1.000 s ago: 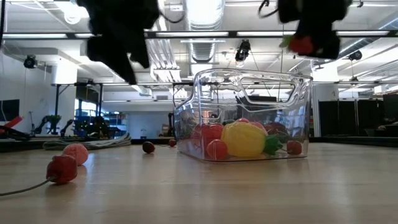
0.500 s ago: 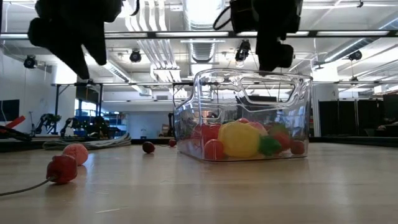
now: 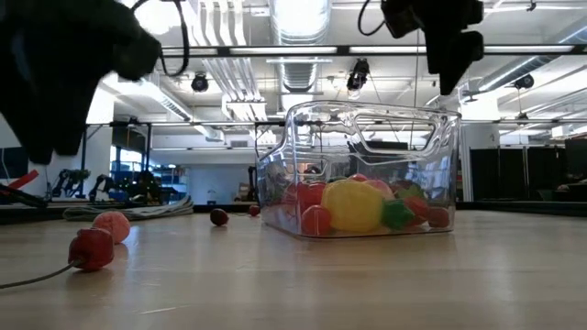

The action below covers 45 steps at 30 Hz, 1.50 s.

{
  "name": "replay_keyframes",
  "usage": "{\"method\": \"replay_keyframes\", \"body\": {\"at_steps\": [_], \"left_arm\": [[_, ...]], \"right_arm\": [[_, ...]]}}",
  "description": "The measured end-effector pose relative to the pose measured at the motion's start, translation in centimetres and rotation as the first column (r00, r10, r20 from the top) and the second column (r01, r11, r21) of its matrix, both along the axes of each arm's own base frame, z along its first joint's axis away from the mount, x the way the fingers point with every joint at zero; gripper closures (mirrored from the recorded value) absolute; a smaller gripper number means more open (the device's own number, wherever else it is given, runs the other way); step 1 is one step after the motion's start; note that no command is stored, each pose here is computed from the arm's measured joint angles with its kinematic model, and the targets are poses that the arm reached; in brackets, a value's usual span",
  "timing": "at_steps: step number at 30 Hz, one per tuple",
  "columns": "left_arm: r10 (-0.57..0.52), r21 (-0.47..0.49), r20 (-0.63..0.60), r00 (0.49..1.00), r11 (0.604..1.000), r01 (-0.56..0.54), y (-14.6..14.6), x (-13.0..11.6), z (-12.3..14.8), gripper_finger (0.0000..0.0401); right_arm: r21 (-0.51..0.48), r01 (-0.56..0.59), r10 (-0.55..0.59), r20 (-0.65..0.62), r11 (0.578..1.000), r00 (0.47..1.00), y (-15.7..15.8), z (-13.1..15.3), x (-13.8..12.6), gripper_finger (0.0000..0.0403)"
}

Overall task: Pick and placing Produce into tupperware
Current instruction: Put the small pink peach into the transparent bin

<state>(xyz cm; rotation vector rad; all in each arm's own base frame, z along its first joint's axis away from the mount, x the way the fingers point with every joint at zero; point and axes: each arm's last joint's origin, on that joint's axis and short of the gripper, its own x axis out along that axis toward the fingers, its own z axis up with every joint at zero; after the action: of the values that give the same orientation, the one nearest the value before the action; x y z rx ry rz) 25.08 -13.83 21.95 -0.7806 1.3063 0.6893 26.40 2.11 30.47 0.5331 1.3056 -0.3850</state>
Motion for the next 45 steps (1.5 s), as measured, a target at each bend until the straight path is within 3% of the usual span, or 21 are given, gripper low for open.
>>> {"method": "replay_keyframes", "body": {"at_steps": [7, 16, 27, 37, 45], "left_arm": [[0.004, 0.015, -0.06, 0.998, 1.0, -0.003, -0.5, 1.1, -2.4, 0.012], [0.022, -0.03, 0.032, 0.999, 0.999, -0.021, -0.9, 2.9, -3.4, 0.012], [0.068, -0.005, 0.03, 0.997, 0.998, -0.067, 0.2, 4.0, -4.4, 0.0122], [0.079, -0.003, 0.021, 0.997, 0.997, -0.079, 0.7, 4.5, -5.0, 0.0184], [0.075, -0.027, 0.005, 0.997, 0.997, -0.075, 0.4, 5.0, -6.3, 0.0202]], "right_arm": [[0.002, 0.074, -0.074, -0.015, 0.997, 0.997, -0.1, -0.9, -1.3, 0.011], [0.0, 0.074, -0.074, -0.028, 0.997, 0.997, -0.1, -1.4, -1.5, 0.0115], [0.002, 0.073, -0.073, -0.012, 0.997, 0.997, -0.1, -1.5, -1.4, 0.0117], [0.0, 0.064, -0.064, -0.012, 0.998, 0.998, -0.1, -1.5, -1.4, 0.0119], [-0.004, 0.05, -0.05, -0.011, 0.999, 0.999, -0.1, -1.5, -1.3, 0.0119]]}}
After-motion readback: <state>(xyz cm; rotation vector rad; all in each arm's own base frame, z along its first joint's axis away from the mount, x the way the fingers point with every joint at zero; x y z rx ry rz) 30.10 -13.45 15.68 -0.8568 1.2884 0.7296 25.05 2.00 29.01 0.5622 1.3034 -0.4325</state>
